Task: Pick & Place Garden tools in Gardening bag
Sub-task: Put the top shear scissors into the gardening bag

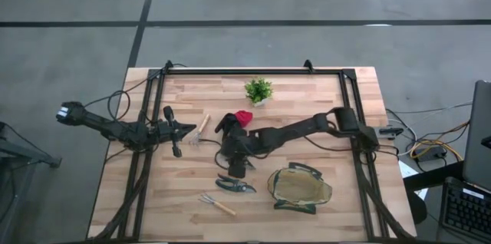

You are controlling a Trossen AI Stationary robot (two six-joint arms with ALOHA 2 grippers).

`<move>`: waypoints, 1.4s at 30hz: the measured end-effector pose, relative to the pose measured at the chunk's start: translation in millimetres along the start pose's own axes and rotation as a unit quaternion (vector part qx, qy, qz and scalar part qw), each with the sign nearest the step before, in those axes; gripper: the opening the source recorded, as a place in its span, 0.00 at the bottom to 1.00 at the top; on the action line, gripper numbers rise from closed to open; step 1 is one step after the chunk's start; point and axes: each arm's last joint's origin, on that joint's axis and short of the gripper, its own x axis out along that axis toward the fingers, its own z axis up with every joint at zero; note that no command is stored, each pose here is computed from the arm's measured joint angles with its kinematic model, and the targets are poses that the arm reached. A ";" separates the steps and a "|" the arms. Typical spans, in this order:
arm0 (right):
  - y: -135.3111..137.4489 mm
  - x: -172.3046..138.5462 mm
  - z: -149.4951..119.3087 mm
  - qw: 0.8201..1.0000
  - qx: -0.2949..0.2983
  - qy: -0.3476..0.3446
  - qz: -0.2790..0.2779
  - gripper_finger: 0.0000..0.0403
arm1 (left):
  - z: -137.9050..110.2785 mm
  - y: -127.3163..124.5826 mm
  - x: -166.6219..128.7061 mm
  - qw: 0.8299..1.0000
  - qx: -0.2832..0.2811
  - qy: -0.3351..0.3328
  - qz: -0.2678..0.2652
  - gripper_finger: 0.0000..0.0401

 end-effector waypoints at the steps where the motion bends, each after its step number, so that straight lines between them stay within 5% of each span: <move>1: 2.1 1.4 0.1 1.000 -0.004 -0.001 0.001 0.37 | 0.0 0.0 0.0 1.000 0.000 0.000 0.000 0.03; 15: 6.6 20.5 -14.7 0.999 -0.016 0.020 -0.031 0.31 | -1.5 -0.3 0.2 1.000 0.005 0.007 -0.001 0.03; 25: 14.2 -0.8 -0.3 0.998 -0.024 0.034 -0.039 0.28 | -1.7 -0.3 0.2 1.000 0.006 0.008 -0.001 0.03; 31: 12.1 -5.5 2.7 0.993 -0.017 0.031 -0.109 0.29 | -1.9 -0.3 0.1 1.000 0.006 0.009 -0.001 0.03; 42: 5.1 9.4 -9.4 0.991 0.010 0.048 -0.123 0.34 | -2.2 -0.3 0.1 1.000 0.007 0.010 -0.001 0.03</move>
